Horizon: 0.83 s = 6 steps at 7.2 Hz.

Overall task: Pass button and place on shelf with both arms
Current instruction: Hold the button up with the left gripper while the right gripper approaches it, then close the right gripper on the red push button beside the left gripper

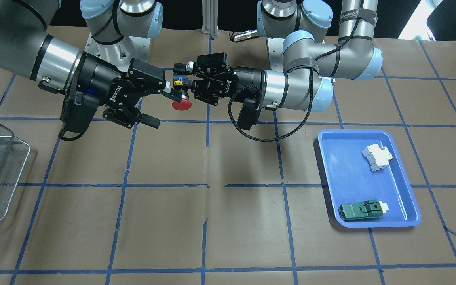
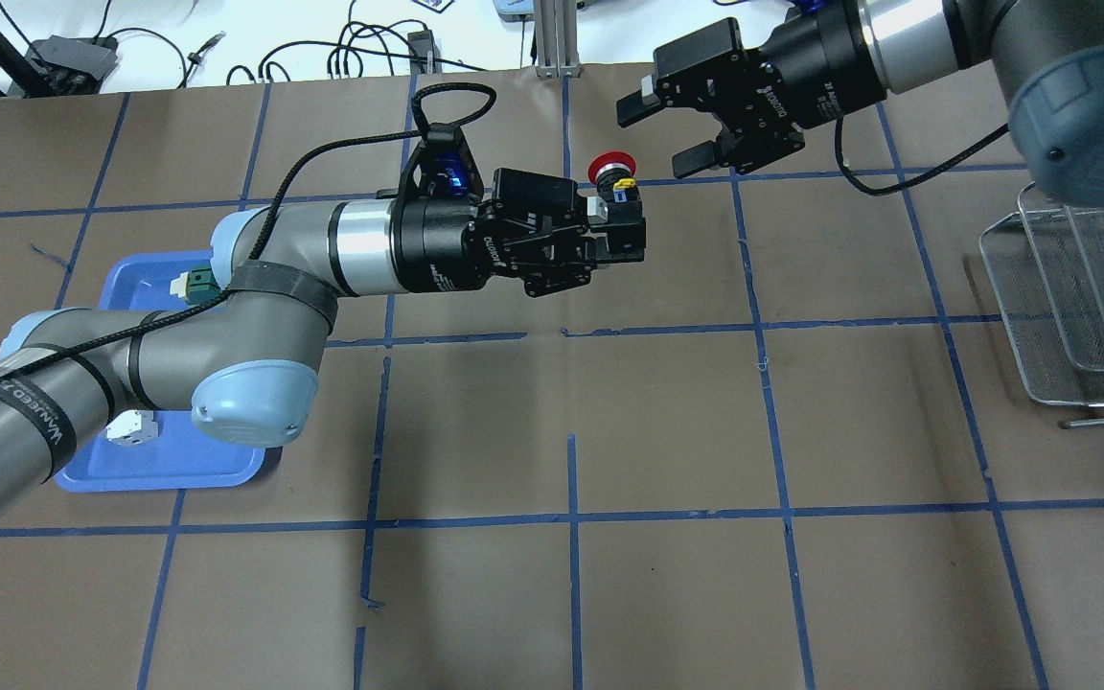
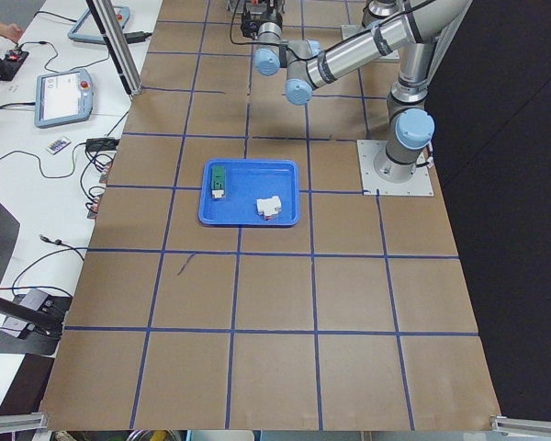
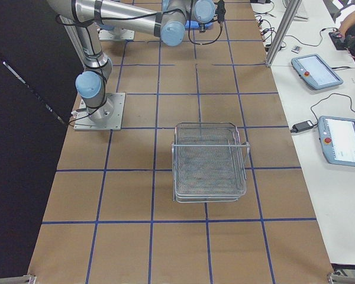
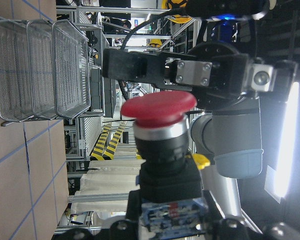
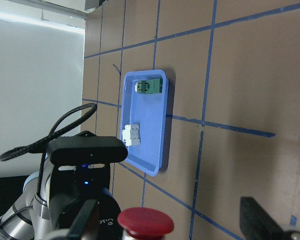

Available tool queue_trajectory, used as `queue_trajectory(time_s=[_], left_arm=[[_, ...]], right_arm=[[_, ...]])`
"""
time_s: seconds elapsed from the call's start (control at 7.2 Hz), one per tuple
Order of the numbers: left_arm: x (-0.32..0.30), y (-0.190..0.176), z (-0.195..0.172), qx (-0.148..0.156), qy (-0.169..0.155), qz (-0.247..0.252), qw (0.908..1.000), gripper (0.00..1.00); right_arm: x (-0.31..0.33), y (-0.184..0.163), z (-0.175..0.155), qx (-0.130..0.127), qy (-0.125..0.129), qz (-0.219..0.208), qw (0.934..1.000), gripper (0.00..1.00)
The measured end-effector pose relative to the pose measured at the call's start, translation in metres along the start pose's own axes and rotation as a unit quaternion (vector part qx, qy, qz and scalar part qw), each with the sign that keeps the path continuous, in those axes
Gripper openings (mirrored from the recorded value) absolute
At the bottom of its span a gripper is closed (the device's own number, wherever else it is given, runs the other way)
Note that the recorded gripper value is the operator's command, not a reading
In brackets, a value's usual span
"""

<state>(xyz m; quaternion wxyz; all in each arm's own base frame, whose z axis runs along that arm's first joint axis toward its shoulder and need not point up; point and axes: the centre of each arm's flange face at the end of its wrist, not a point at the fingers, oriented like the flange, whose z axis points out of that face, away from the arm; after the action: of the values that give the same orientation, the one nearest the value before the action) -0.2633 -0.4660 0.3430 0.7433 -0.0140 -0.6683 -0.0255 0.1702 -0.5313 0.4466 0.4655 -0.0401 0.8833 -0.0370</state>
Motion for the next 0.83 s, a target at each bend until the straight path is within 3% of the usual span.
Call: queue_trajectory(time_s=[0.14, 0.28, 0.42, 0.56, 0.83], left_arm=[[0.0, 0.0, 0.0, 0.0, 0.0, 0.0, 1.0, 0.05], [0.0, 0.0, 0.0, 0.0, 0.0, -0.001, 1.0, 0.05], [0.0, 0.0, 0.0, 0.0, 0.0, -0.001, 1.0, 0.05], [0.0, 0.0, 0.0, 0.0, 0.0, -0.001, 1.0, 0.06], [0.0, 0.0, 0.0, 0.0, 0.0, -0.001, 1.0, 0.1]], right_arm=[[-0.001, 0.005, 0.009, -0.009, -0.002, 0.003, 1.0, 1.0], [-0.001, 0.009, 0.016, -0.016, -0.003, 0.009, 0.9998, 0.87], [-0.001, 0.012, 0.018, -0.019, -0.003, 0.014, 0.9997, 0.58], [-0.001, 0.013, 0.019, -0.019, -0.003, 0.021, 0.9996, 0.54], [-0.005, 0.015, 0.017, -0.018, -0.002, 0.04, 0.999, 0.27]])
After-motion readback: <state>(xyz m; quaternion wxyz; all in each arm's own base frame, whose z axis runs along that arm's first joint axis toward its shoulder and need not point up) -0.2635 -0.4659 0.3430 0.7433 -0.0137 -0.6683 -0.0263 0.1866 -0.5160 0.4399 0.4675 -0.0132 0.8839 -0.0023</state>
